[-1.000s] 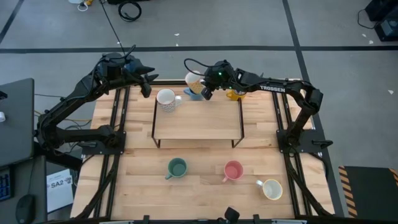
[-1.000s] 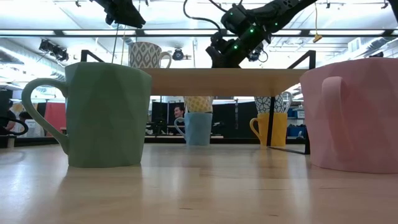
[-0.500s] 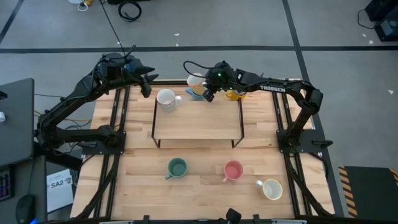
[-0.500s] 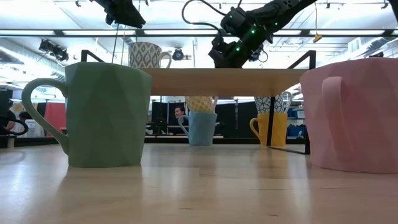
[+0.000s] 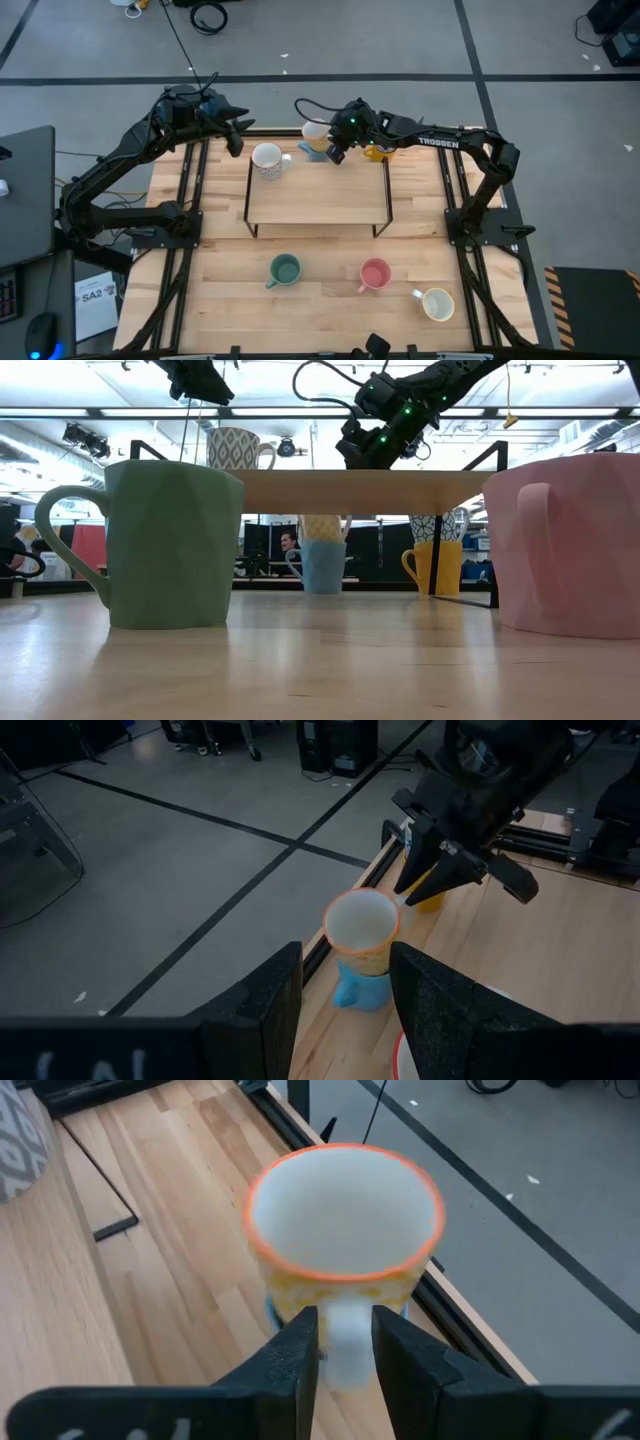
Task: Place coffee mugs
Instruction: Put the yellow patterned mug on the shelf
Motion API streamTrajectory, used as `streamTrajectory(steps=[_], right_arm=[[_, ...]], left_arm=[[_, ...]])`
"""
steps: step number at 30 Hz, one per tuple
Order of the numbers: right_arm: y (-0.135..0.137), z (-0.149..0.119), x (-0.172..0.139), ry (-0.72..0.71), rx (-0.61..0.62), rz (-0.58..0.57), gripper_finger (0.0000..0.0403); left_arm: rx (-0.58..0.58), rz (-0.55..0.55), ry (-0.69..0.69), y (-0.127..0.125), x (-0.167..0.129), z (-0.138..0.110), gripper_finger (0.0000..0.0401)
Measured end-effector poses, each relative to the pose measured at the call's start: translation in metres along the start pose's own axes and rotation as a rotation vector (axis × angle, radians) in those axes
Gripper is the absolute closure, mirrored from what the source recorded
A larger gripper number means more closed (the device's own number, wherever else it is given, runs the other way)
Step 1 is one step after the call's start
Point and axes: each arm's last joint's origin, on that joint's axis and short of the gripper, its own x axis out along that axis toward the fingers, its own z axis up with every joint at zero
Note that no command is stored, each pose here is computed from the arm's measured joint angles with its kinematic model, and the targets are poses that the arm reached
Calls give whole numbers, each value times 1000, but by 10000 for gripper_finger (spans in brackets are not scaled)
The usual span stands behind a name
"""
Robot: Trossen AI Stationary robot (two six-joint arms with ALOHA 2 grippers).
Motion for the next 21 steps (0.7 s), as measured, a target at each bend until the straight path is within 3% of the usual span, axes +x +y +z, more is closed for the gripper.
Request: streamTrajectory(steps=[14, 21], right_arm=[[0, 0, 0, -5, 12, -18, 293], [-3, 9, 0, -98, 29, -83, 293]], left_arm=[[0, 0, 0, 0, 0, 0, 241], [1, 0, 0, 0, 0, 0, 241]])
